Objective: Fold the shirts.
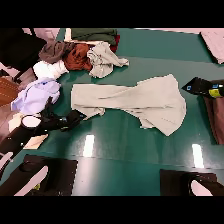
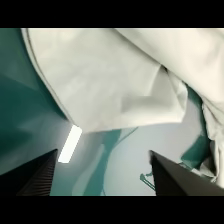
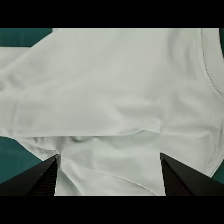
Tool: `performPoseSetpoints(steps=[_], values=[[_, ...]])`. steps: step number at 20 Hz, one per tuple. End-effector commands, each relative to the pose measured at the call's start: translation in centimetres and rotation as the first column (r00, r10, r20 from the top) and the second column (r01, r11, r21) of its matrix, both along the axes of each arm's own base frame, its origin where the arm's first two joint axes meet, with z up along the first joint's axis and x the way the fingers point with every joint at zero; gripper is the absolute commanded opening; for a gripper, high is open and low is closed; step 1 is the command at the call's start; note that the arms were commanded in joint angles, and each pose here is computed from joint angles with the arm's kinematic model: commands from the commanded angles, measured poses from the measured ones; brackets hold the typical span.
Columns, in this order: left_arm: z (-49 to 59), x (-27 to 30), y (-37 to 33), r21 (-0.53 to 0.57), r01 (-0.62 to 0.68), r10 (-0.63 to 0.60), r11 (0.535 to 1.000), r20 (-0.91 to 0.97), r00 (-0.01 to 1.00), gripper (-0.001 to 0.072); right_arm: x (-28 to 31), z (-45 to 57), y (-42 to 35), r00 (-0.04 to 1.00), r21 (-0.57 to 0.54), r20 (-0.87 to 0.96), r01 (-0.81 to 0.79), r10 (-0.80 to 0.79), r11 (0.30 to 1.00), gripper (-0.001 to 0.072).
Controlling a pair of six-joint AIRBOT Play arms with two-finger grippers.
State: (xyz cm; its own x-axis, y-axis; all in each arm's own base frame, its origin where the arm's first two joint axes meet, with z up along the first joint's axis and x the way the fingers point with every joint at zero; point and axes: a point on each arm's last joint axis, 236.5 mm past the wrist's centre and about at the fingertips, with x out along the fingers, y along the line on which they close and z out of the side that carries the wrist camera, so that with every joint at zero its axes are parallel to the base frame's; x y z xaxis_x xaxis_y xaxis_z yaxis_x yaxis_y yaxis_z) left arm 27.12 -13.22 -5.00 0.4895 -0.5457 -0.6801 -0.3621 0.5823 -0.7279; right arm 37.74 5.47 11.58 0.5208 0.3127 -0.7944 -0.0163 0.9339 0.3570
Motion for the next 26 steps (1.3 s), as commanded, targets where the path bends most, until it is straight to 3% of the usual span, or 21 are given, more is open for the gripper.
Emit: performPoseSetpoints(steps=[1,5,8,9,10,11,14,17,19,21,23,24,26], values=[[-2.0,1.8,-0.8,0.017,-0.047,0.047,0.999,0.006,0.999,0.0707,-0.4,1.7,-1.3,0.996,-0.004,0.078,0.046,-0.046,0.999,0.0696],[-1.7,4.5,1.3,0.07,-0.142,0.137,0.987,0.074,0.988,0.0706,-1.3,3.5,-3.0,0.989,-0.013,0.121,0.088,-0.086,0.996,0.0696],[-1.8,4.6,1.5,0.082,-0.144,0.137,0.986,0.081,0.987,0.0683,-1.5,3.8,-3.6,0.987,-0.013,0.127,0.105,-0.103,0.994,0.0696],[-1.7,4.8,1.6,0.086,-0.149,0.141,0.985,0.087,0.986,0.0518,-1.6,3.5,-3.6,0.988,-0.012,0.114,0.102,-0.1,0.995,0.0696],[-1.7,4.8,1.6,0.088,-0.142,0.133,0.986,0.096,0.986,0.0202,-1.6,3.1,-3.5,0.991,-0.01,0.097,0.098,-0.096,0.995,0.0696],[-1.4,4.8,1.3,0.103,-0.106,0.093,0.989,0.119,0.989,0.0025,-1.6,2.5,-3.4,0.993,-0.008,0.071,0.092,-0.091,0.996,0.0696],[1.0,4.5,-0.8,0.117,0.05,-0.071,0.992,0.185,0.98,0.0022,-3.1,-0.9,-3.3,0.994,-0.001,-0.096,0.061,-0.06,0.998,0.0696],[7.4,6.7,-1.0,0.116,0.036,-0.072,0.993,0.322,0.944,0.0021,-5.7,-6.0,-4.2,0.931,0.04,-0.363,0.06,-0.041,0.997,0.0696],[12.5,8.3,-0.6,0.189,0.051,-0.125,0.981,0.401,0.907,0.0021,-5.2,-7.5,-5.5,0.911,0.053,-0.406,0.111,-0.08,0.992,0.0696],[16.2,9.0,0.6,0.379,0.1,-0.27,0.92,0.426,0.863,0.0021,-5.1,-8.8,-6.6,0.89,0.062,-0.443,0.146,-0.104,0.987,0.0696],[19.5,9.5,3.3,0.566,0.081,-0.365,0.82,0.409,0.836,0.0021,-4.9,-9.9,-7.5,0.874,0.071,-0.47,0.181,-0.127,0.981,0.0696],[20.9,9.7,4.2,0.623,0.065,-0.393,0.78,0.405,0.826,0.0021,-4.8,-10.5,-7.8,0.867,0.073,-0.48,0.191,-0.133,0.979,0.0697],[22.3,9.8,4.4,0.64,0.053,-0.407,0.766,0.419,0.811,0.0021,-4.4,-11.5,-7.4,0.854,0.118,-0.507,0.202,-0.115,0.972,0.0696]])
